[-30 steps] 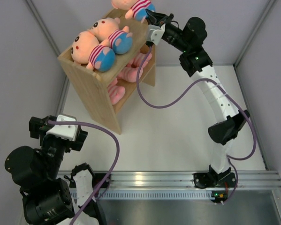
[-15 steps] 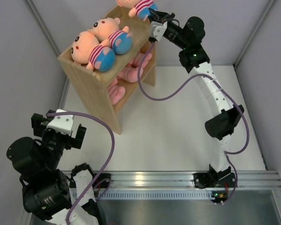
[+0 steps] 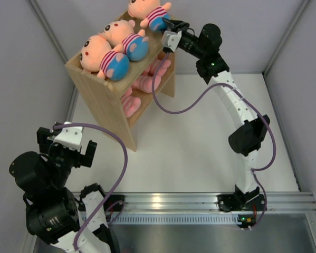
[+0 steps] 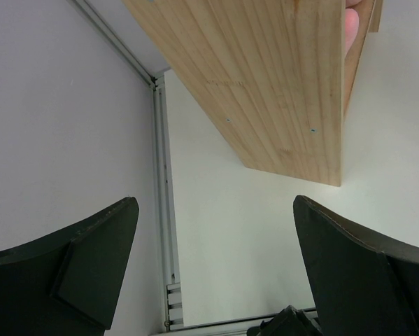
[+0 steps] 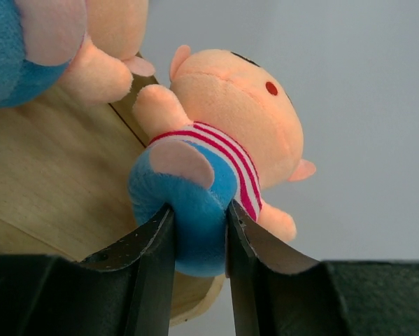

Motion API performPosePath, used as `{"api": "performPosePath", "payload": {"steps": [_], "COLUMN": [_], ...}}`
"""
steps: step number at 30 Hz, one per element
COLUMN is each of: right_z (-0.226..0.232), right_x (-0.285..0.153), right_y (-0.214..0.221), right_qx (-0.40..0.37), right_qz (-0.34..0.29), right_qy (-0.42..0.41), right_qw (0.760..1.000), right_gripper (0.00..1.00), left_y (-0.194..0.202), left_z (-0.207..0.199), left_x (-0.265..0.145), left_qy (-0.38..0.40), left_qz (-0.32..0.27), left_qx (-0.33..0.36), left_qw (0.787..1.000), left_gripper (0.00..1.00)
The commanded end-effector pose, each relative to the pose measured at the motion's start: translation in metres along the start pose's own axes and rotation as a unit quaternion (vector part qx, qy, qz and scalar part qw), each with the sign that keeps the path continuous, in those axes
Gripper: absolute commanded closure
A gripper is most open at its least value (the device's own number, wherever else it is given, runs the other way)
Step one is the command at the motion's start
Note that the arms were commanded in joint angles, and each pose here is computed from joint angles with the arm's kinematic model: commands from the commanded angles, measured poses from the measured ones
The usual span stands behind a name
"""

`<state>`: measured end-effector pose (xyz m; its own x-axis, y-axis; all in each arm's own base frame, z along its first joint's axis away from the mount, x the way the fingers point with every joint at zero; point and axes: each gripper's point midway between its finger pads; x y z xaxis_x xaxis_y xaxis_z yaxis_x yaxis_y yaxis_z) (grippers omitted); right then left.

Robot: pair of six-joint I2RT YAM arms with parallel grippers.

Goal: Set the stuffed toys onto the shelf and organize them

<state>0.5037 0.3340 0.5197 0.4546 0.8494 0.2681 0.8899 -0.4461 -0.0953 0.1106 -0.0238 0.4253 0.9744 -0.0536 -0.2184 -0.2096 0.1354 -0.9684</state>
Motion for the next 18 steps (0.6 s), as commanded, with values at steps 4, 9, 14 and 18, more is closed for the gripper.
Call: {"api": "performPosePath", "payload": {"steps": [4,9,14,18], "right_z": [-0.018,-0.009,-0.006,-0.015], "right_x": [0.007,0.007,0.007,0.006], "right_y": [-0.033,-0.040,-0.039,-0.036], "right_qx": [-0.025,-0.015,-0.015,-0.020], "right_qz": [-0.057,-0.073,-0.071,-0.058], "right_qy": [0.018,-0.001,-0.003,0.016], "right_qw": [0.998,0.997,0.997,0.998], "right_gripper": [0.69,0.69,0.62,0.36], "left_y": [0.009,0.009,0.010,0.010], "left_z": [-0.003,-0.004,-0.003,-0.004], "left_x": [-0.004,-0.005,-0.005,-0.006], "left_qy": [0.000,0.001,-0.001,0.001], "left_qz": [0.015,0.012,0.013,0.012], "left_qx": [0.001,0.003,0.004,0.005], "left_qw": [1.000,1.000,1.000,1.000], "left_gripper": [0.02,0.02,0.02,0.02]}}
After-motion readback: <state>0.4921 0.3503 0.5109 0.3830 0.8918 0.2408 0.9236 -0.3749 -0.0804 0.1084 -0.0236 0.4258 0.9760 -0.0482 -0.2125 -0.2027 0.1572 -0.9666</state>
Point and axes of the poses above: each gripper's point midway between its finger pads, its own x axis out along the fingers, its own z axis along the line the jaws close on, y = z × x, and after that the axes turned 15 degrees about -x, right-handed
